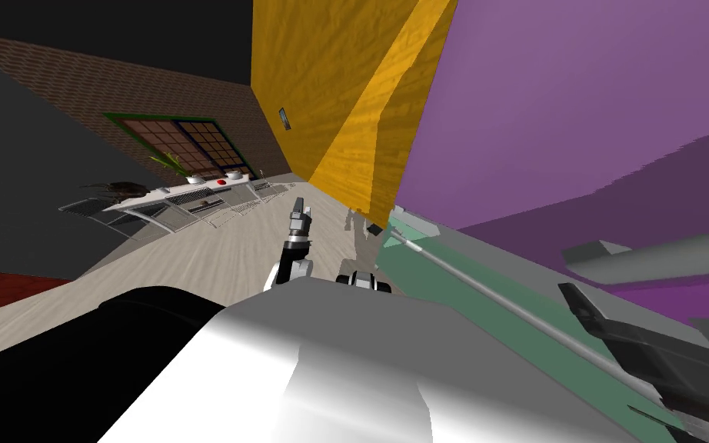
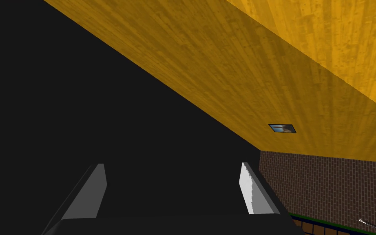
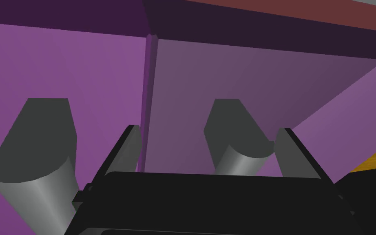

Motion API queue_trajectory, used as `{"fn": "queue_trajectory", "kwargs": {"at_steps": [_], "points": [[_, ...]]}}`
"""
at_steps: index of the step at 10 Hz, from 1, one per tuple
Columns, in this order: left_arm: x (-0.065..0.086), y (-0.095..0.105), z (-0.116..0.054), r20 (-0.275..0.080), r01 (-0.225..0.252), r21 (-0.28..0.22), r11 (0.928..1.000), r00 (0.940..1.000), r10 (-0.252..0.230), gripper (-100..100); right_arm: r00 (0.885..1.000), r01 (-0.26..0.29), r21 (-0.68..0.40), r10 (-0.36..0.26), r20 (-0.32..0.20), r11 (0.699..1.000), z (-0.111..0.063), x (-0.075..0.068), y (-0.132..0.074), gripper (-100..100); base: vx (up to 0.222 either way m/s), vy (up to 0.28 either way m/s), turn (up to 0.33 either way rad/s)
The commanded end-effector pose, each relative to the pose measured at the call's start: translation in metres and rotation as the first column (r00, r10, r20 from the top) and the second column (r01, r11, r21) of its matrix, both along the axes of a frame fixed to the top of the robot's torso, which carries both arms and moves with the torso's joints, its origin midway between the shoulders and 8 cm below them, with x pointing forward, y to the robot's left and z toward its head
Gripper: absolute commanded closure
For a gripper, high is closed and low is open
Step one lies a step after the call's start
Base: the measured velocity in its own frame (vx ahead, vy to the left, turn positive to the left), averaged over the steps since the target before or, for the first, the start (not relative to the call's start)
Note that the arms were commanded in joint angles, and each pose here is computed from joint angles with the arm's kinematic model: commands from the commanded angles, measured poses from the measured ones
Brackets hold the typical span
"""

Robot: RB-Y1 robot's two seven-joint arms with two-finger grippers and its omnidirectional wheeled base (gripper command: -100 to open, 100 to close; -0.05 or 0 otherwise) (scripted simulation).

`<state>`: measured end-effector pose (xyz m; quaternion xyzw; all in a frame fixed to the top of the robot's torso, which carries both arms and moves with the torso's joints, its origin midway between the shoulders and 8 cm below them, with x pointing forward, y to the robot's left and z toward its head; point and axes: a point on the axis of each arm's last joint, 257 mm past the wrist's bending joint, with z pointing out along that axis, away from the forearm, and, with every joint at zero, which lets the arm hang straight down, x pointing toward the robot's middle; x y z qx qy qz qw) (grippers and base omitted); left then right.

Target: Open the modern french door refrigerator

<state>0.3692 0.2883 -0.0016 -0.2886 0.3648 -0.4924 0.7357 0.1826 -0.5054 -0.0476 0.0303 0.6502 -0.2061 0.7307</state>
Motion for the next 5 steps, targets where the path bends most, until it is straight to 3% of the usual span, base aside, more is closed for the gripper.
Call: {"fn": "queue_trajectory", "kwargs": {"at_steps": [1, 5], "points": [[0.0, 0.0, 0.0, 0.0, 0.0, 0.0, 1.0, 1.0, 0.0, 0, 0.991, 0.091, -0.127, -0.103, -0.086, 0.988, 0.004, -0.028, -0.025, -100, 0.109, 0.129, 0.12], [0.0, 0.0, 0.0, 0.0, 0.0, 0.0, 1.0, 1.0, 0.0, 0, 0.953, 0.192, -0.285, -0.248, -0.175, 0.939, 0.013, -0.07, -0.053, -100, 0.09, 0.11, 0.11]]}}
